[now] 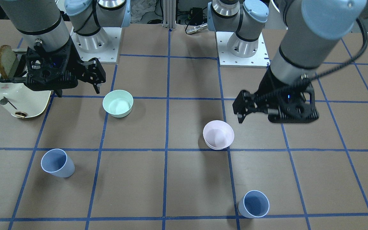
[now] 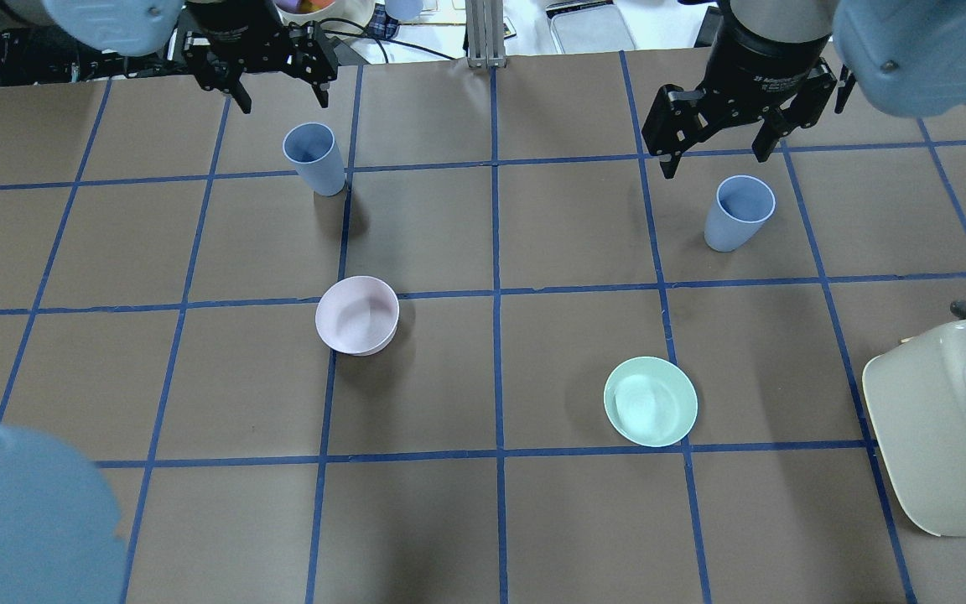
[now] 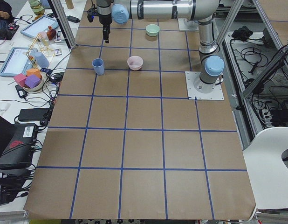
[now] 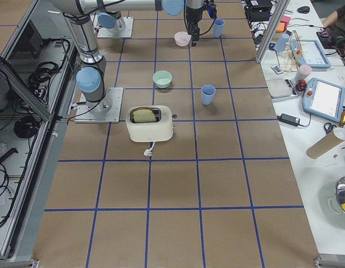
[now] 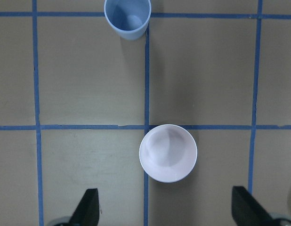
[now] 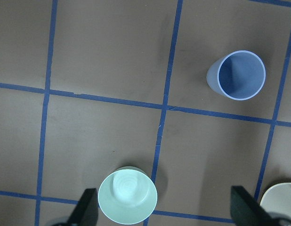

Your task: Stack blue cups with both arms

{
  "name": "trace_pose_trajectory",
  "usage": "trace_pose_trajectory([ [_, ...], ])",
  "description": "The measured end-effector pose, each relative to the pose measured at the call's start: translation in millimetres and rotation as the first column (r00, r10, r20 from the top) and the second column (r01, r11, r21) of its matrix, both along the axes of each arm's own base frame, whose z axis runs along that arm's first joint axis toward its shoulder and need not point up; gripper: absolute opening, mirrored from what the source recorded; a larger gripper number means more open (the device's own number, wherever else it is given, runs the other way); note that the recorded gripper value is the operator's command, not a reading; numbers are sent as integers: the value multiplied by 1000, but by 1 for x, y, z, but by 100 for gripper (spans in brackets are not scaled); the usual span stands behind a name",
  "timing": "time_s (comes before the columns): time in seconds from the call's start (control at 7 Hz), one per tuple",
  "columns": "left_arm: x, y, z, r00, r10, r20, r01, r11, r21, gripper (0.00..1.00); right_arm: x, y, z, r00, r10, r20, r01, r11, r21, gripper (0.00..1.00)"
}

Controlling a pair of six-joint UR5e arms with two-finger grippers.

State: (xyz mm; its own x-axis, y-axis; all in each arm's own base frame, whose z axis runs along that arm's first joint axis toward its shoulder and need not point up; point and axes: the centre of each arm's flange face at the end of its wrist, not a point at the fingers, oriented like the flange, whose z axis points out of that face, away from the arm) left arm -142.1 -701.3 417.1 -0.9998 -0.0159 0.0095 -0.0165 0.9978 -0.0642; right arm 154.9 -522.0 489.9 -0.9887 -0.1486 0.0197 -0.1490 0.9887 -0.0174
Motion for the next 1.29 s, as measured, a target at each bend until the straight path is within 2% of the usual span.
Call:
trace_pose_trajectory([
  [0.14,0,-39,-34,1000,-5,1,5,1000,4,100,0,0,0,1000,0,0,0,1000,0,100],
  [0.29,-1,-63,-69,1000,-12,4,12,1000,16,100,0,-1,-1,1000,0,0,0,1000,2,100],
  [0.43,-1,-75,-100,1000,-21,6,20,999,40,94,0,-2,-2,1000,0,0,0,1000,4,100],
  [0.57,-1,-79,-121,1000,-24,7,24,998,65,63,-2,-2,-3,1000,-3,0,3,1000,5,100],
  [0.71,-1,-80,-136,1000,-26,7,25,996,86,27,-4,-3,-3,1000,-7,-1,7,1000,7,100],
  [0.86,-1,-79,-149,1000,-26,8,25,994,106,0,-8,-4,-5,1000,-12,-1,12,1000,11,100],
  [1.29,-1,-76,-164,1000,-26,10,24,992,127,0,-19,-7,-7,1000,-31,1,31,999,15,100],
])
